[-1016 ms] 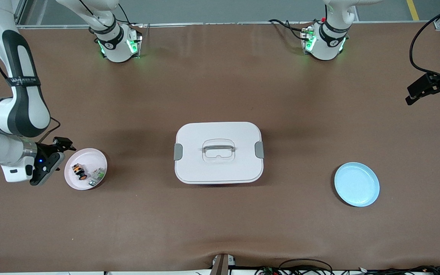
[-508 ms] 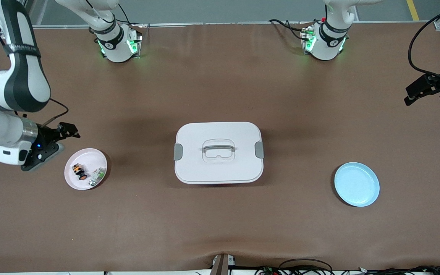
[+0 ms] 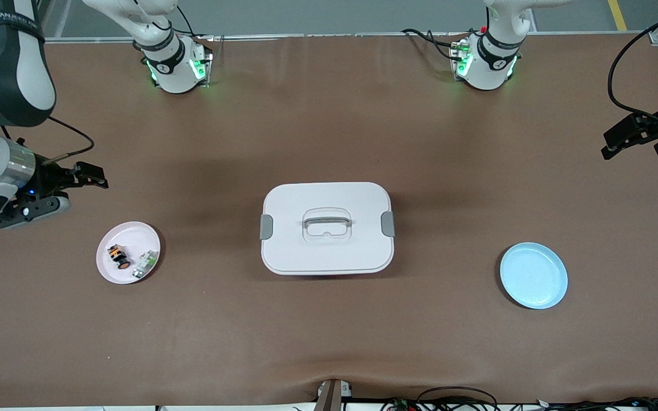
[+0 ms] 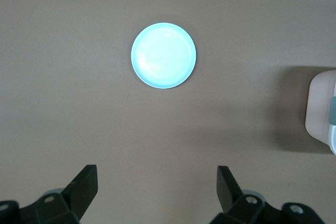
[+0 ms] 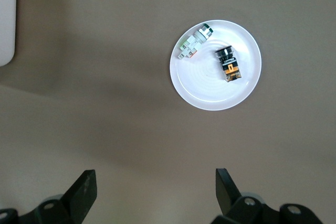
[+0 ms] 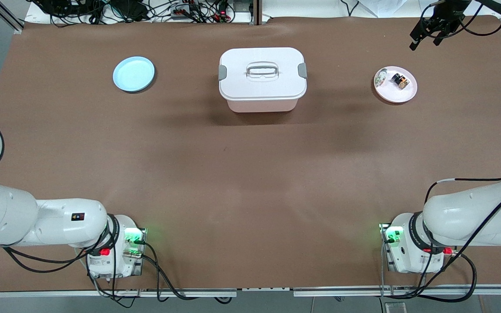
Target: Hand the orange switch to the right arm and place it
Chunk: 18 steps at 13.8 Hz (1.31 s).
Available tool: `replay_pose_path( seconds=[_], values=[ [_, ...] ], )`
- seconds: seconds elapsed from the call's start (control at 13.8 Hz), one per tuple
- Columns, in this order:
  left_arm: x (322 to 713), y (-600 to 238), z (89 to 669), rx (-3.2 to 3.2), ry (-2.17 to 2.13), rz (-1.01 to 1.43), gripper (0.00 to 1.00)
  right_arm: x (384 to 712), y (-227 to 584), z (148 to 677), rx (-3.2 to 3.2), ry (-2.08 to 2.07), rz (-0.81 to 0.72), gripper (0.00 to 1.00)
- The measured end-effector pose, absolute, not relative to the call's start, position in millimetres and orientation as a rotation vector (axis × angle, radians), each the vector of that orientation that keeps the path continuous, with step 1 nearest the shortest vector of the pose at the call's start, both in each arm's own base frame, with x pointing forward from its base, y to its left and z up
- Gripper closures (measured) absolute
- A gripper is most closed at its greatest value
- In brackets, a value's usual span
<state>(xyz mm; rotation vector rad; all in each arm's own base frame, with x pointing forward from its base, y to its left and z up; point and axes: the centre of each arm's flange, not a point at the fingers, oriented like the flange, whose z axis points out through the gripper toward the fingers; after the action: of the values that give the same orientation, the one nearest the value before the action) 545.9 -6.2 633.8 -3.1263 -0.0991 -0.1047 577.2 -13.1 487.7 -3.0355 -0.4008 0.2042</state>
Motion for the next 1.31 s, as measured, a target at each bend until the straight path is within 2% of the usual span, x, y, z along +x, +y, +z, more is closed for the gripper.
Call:
replay_pose_path(
  seconds=[0.73,1.31],
  values=[
    [546.0,-7.3,633.8,-3.126,-0.096,-0.106,0.00,547.0,-43.9,588.5,-3.078,-0.163,0.140,0.00],
    [544.9,-7.3,635.8,-3.126,-0.096,-0.111,0.00,535.4,-34.2,625.1,-3.084,0.008,0.194,0.00]
  ],
)
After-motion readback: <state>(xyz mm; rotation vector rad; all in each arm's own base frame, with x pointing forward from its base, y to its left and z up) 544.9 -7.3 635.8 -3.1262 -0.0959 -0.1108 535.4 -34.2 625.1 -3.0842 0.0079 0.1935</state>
